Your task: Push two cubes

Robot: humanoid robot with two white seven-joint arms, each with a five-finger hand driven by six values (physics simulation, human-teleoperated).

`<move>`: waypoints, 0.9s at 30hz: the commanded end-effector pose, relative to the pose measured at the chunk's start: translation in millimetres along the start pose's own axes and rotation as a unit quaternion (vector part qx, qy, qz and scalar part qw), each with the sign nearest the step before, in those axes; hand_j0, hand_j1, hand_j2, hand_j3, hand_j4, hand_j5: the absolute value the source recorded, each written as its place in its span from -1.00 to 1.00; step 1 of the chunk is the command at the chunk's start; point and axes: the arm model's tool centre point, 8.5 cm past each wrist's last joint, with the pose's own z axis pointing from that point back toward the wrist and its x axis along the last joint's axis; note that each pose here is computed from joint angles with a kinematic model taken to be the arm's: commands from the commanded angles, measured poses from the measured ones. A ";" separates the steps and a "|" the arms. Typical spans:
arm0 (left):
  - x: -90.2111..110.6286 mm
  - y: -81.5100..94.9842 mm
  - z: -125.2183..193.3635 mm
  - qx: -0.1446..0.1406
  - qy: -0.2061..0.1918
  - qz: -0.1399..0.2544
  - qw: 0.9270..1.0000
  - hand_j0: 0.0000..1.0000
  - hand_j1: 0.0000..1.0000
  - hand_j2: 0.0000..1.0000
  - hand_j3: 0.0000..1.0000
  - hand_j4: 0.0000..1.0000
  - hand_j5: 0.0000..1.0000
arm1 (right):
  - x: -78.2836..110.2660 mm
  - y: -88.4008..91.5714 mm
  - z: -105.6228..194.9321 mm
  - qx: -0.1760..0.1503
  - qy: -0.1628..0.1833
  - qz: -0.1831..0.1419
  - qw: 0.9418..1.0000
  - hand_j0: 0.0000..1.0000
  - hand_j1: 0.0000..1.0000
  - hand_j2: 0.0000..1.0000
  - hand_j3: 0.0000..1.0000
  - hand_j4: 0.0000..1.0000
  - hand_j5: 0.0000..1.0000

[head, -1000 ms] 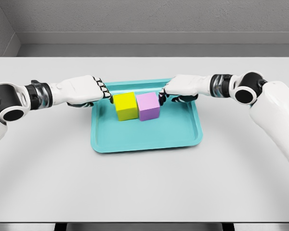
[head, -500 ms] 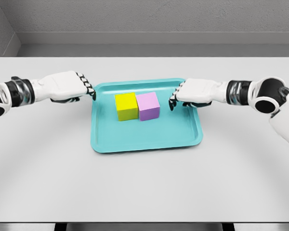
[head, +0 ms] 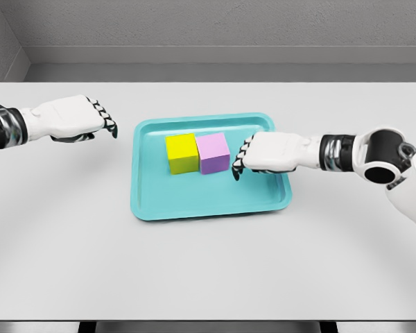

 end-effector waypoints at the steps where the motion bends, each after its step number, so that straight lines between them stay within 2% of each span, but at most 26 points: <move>1: -1.3 -0.7 0.7 0.000 0.002 0.003 1.000 0.22 0.22 0.22 0.22 0.22 0.22 | 4.9 -4.7 0.7 -0.004 -0.005 0.007 1.000 0.09 0.09 0.09 0.09 0.09 0.09; 10: -2.7 -0.6 0.0 0.000 0.003 0.005 1.000 0.22 0.22 0.22 0.22 0.22 0.22 | 23.7 -0.6 -21.5 0.000 -0.037 0.007 0.999 0.07 0.07 0.07 0.07 0.07 0.07; 14: -3.8 -2.1 0.1 -0.002 0.004 0.007 1.000 0.22 0.22 0.22 0.22 0.22 0.22 | 13.9 3.2 -26.5 0.003 -0.029 -0.008 1.000 0.07 0.07 0.07 0.07 0.07 0.07; 19: -6.7 -1.1 3.0 0.000 0.009 0.007 1.000 0.22 0.22 0.22 0.22 0.22 0.22 | 15.2 4.6 -34.7 0.004 -0.030 -0.011 0.999 0.07 0.07 0.07 0.07 0.07 0.07; 21: -12.8 1.6 10.4 0.009 0.017 0.014 1.000 0.22 0.22 0.22 0.22 0.22 0.22 | 18.4 8.2 -39.0 0.010 -0.036 -0.011 0.999 0.07 0.07 0.07 0.07 0.07 0.07; 25: -24.0 0.6 27.6 0.005 0.031 0.015 0.999 0.24 0.24 0.24 0.24 0.24 0.24 | 20.7 8.0 -48.4 0.008 -0.041 -0.016 0.999 0.07 0.07 0.07 0.07 0.07 0.07; 27: -25.3 2.3 29.1 0.013 0.031 0.022 0.999 0.43 0.43 0.43 0.43 0.43 0.43 | 19.2 8.3 -50.6 0.009 -0.039 -0.018 0.999 0.07 0.07 0.07 0.07 0.07 0.07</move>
